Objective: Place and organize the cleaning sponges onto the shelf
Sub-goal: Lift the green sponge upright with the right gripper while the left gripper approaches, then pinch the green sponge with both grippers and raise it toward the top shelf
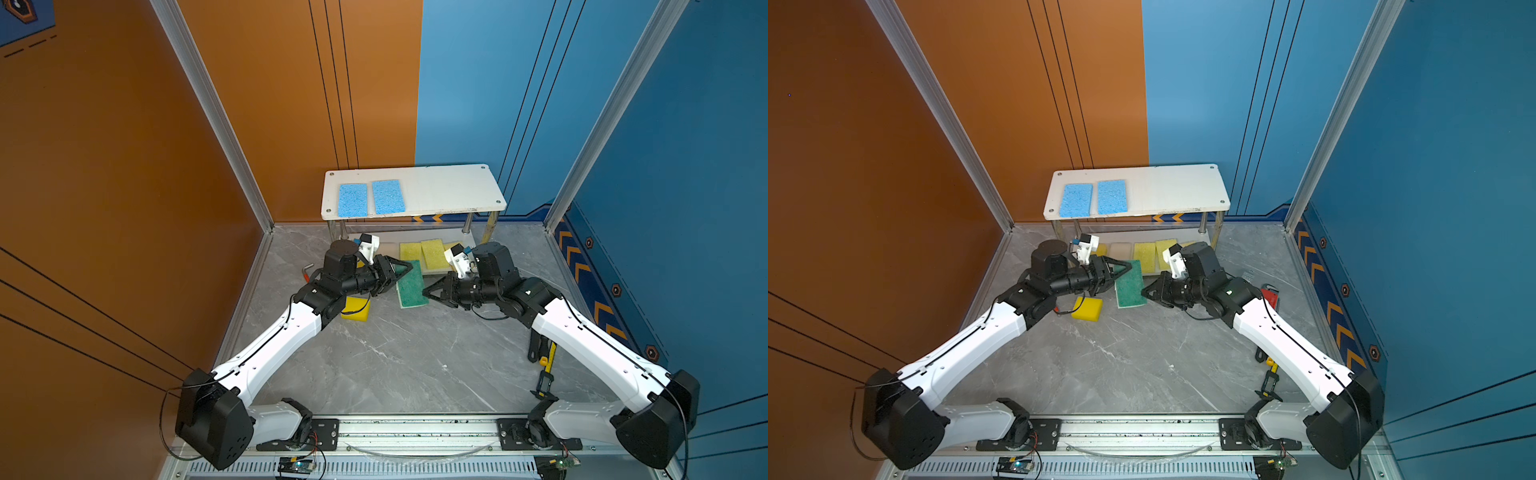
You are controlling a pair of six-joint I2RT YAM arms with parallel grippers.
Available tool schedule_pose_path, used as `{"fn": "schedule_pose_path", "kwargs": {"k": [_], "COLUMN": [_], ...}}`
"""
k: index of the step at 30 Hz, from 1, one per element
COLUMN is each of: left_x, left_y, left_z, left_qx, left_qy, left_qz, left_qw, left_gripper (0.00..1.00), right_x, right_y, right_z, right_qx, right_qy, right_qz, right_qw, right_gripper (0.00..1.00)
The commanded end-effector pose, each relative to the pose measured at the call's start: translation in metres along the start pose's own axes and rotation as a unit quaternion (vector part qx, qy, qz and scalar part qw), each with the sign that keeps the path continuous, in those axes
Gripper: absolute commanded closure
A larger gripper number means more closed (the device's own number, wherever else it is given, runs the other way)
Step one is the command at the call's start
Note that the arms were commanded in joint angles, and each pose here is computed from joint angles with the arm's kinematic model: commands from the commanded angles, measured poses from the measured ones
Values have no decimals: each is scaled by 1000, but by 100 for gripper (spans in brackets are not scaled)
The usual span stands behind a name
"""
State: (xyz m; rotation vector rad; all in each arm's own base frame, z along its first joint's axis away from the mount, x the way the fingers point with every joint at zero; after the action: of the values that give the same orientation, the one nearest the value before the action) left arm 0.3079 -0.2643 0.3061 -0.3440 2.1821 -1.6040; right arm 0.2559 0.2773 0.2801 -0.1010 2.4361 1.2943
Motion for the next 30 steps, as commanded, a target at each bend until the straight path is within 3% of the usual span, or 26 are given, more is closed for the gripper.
{"fn": "schedule_pose_path", "kwargs": {"k": [1,8,14,17,24,30], "left_x": [3,4,-2,-12,-36,-46], "left_y": [-7,-6,-6,-24,-88,-120], "left_z": [-5,-8,-16,-25,-46,-50], "left_qx": [11,7,18,51,125,179], "left_qy": [-3,-3,-14,-28,-52,-53], "left_qz": [11,12,-4,-17,-20,-37], "left_qw": [1000,1000,1000,998,991,982], "left_gripper": [76,81,82,82,82,82], "right_x": [-3,-4,-18,-30,-53,-67], "right_y": [15,20,23,31,83,118], "right_z": [-5,-7,-24,-41,-78,-90], "right_qx": [-13,-18,-32,-55,-140,-215], "right_qy": [-4,-6,-27,-39,-53,-67], "right_qz": [-8,-12,-5,-5,-45,-50], "right_qw": [1000,1000,999,998,988,973], "right_gripper": [100,100,60,49,34,31]}}
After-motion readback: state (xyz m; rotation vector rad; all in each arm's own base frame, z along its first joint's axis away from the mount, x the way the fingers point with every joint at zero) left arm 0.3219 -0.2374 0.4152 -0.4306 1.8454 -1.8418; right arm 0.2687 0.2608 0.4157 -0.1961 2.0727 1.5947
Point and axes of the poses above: each gripper's point midway between its finger pads, its own z axis out along the fingers, its own y axis along the line the jaws close on, x = y × z, the point moved 1 cm from there along -z, back along the fingers, and after that the axes turned 4 degrees about -z, right-handed, at the moved point
